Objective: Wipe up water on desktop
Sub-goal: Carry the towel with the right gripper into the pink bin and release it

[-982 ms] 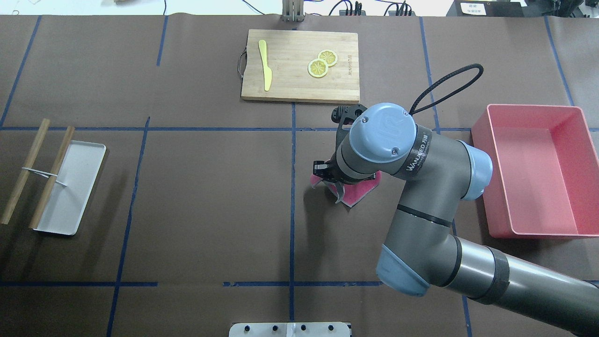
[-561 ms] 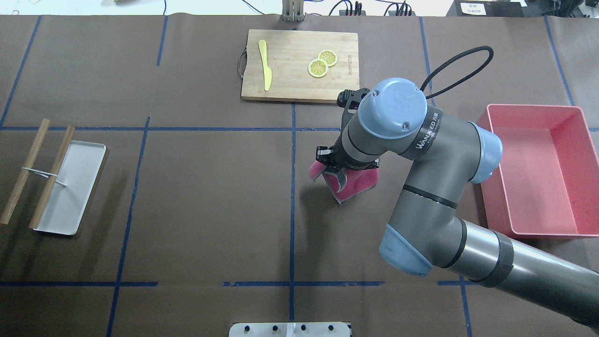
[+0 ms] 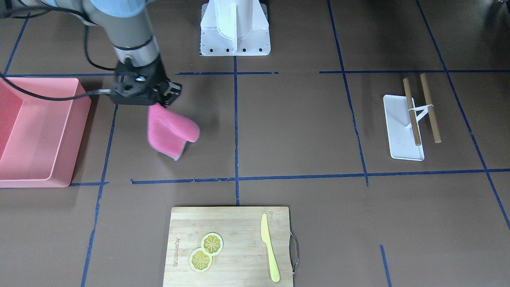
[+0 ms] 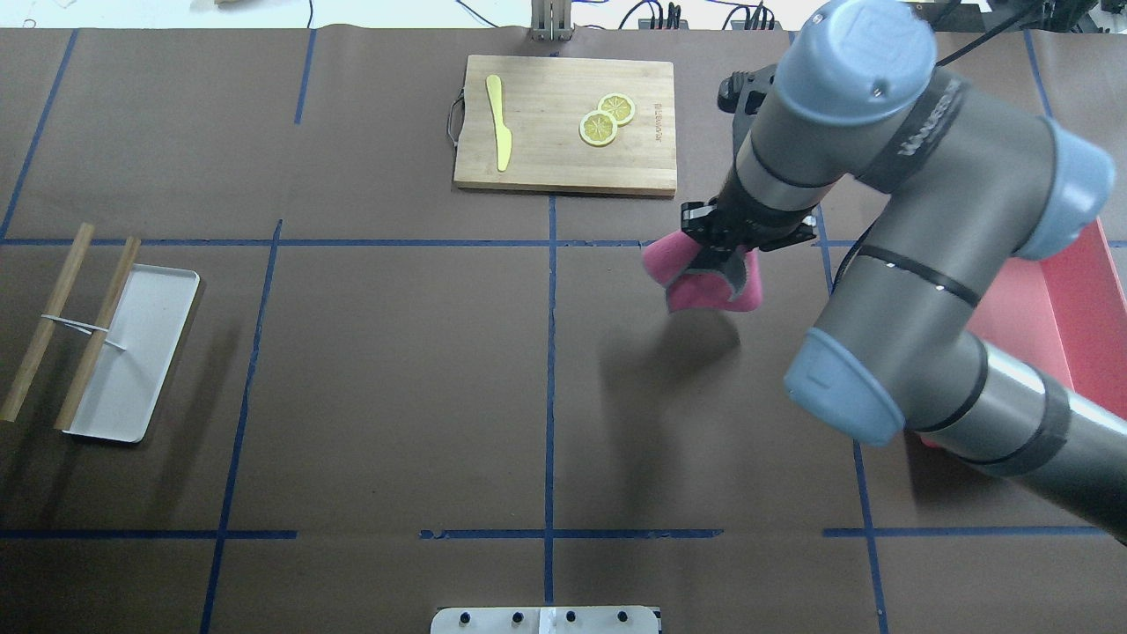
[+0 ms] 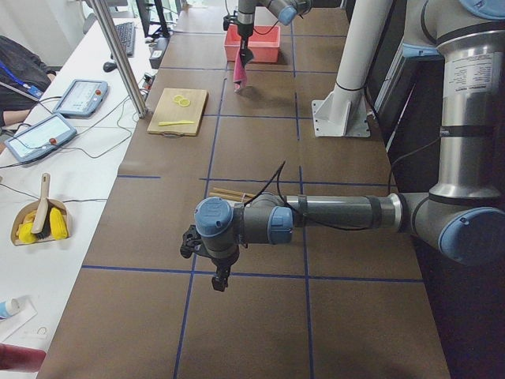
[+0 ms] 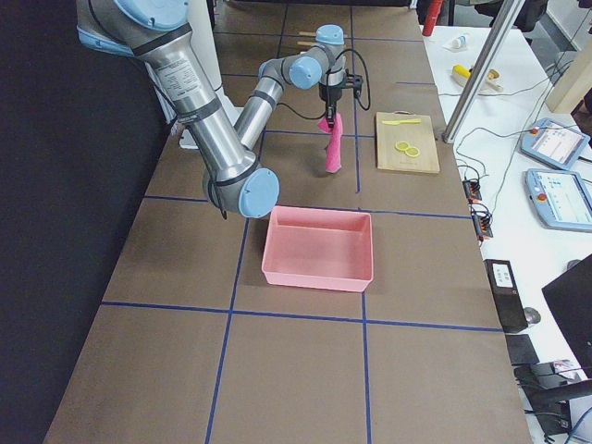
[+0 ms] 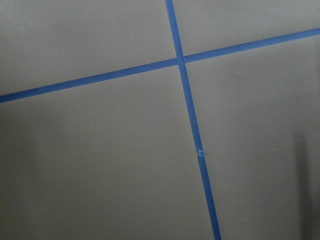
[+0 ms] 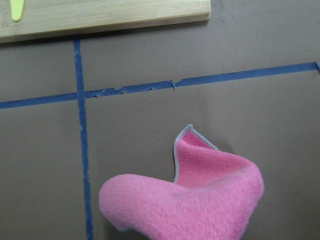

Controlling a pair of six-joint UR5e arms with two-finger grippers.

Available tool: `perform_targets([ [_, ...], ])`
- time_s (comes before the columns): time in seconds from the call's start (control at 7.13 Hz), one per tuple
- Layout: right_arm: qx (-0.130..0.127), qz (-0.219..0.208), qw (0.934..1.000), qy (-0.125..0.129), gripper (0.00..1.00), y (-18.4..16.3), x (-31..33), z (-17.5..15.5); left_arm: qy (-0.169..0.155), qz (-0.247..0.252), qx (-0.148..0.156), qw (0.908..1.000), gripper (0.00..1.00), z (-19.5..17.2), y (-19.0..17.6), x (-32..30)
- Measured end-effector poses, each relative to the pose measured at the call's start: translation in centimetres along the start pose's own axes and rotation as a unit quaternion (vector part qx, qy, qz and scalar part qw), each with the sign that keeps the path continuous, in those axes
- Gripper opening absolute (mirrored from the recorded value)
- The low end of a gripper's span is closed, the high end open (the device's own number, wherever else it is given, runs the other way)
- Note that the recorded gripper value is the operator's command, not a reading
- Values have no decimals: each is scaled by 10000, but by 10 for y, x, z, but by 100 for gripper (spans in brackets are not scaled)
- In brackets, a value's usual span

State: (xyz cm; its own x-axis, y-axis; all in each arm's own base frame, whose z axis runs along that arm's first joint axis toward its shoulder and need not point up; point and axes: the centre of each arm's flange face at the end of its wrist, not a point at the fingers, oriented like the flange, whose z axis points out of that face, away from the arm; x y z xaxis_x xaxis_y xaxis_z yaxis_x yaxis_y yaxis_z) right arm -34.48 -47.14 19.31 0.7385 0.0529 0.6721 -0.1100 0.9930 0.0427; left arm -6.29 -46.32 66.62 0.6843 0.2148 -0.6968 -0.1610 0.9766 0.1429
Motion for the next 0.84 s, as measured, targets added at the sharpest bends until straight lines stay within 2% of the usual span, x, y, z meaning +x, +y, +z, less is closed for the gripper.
perform_targets([
  [0.14, -53, -216, 9997, 104, 0, -6, 39, -27, -6, 27, 22, 10000, 100, -1, -1, 1],
  [0.28, -137, -399, 9991, 91, 0, -11, 90, -46, -15, 61, 52, 10000, 100, -4, -3, 3],
  [0.84, -381, -1026, 9940, 69, 0, -20, 312, -74, -25, 99, 93, 9999, 100, -8, -6, 7],
])
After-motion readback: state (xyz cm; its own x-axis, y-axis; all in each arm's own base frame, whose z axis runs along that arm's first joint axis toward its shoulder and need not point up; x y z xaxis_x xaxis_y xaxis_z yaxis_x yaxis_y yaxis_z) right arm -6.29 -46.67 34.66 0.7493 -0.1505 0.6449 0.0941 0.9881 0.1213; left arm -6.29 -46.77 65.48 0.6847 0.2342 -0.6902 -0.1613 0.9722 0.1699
